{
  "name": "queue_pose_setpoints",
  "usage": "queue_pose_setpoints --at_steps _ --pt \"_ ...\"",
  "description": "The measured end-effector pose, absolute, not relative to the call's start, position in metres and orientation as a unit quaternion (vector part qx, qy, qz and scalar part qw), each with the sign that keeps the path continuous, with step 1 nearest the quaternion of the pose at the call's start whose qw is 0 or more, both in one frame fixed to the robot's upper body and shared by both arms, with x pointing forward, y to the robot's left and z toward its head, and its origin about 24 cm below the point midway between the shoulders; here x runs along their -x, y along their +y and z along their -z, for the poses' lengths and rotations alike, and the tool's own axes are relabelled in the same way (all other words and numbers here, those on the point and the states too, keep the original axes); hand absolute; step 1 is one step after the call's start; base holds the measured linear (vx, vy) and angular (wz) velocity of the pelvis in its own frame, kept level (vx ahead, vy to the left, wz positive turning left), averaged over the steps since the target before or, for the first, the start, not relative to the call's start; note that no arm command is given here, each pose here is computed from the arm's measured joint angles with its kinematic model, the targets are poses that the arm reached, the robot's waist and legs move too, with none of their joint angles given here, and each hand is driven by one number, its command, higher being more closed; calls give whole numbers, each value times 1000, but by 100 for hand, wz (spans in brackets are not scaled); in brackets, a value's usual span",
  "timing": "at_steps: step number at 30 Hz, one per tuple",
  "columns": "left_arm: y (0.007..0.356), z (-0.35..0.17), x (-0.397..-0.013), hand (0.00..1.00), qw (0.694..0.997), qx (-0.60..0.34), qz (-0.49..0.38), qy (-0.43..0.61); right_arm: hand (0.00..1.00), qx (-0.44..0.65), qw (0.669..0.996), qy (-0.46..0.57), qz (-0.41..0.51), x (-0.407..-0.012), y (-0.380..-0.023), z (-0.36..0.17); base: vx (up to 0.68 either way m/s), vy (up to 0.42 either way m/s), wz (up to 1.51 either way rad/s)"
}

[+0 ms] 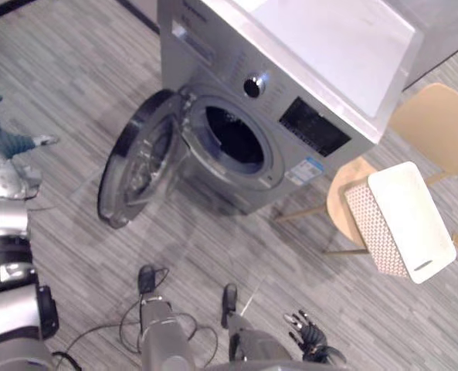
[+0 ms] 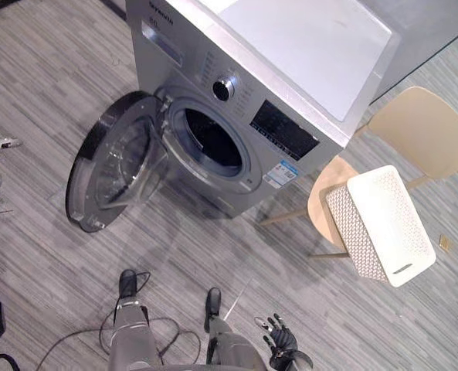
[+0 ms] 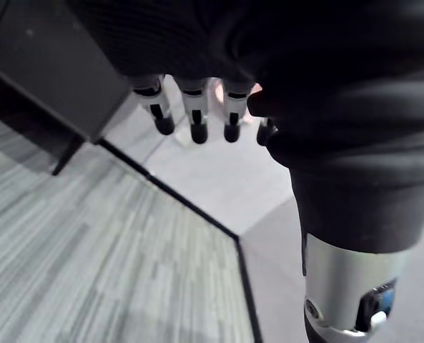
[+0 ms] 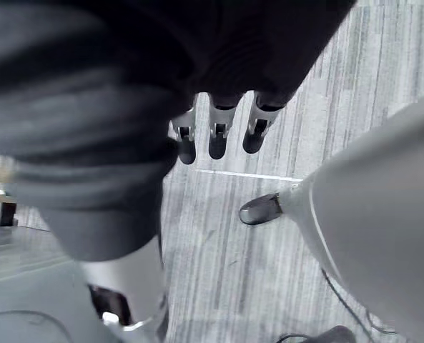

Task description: Pick up the laundry basket with both hands and put the clothes into the washing machine.

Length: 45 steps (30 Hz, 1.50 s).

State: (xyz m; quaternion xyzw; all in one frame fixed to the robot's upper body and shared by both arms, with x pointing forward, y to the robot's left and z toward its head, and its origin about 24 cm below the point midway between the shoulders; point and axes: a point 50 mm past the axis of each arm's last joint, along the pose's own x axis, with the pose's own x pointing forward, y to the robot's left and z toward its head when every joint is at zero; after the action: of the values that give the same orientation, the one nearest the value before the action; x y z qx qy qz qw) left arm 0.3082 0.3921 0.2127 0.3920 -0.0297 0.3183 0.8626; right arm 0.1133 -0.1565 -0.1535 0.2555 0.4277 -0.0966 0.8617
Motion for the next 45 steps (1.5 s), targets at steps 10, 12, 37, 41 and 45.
queue_pose_setpoints --at_steps 10,12,37,41,45 --pt "315 -224 -350 0 839 -490 -220 -89 0 -266 862 423 83 -120 -147 152 50 -18 -1" --pt "296 -221 -357 0 823 -528 -187 -93 0 -267 865 416 84 -124 -150 150 61 3 8" --pt "82 -205 -397 0 826 -516 91 -207 0 -296 882 328 163 -153 -188 131 11 -9 -19" --pt "89 -235 -392 0 830 -489 24 -267 0 -309 880 302 196 -152 -197 128 72 -1 -22" --pt "128 -208 -393 0 856 -470 -18 -213 0 -316 871 308 216 -143 -196 132 43 -13 -10"
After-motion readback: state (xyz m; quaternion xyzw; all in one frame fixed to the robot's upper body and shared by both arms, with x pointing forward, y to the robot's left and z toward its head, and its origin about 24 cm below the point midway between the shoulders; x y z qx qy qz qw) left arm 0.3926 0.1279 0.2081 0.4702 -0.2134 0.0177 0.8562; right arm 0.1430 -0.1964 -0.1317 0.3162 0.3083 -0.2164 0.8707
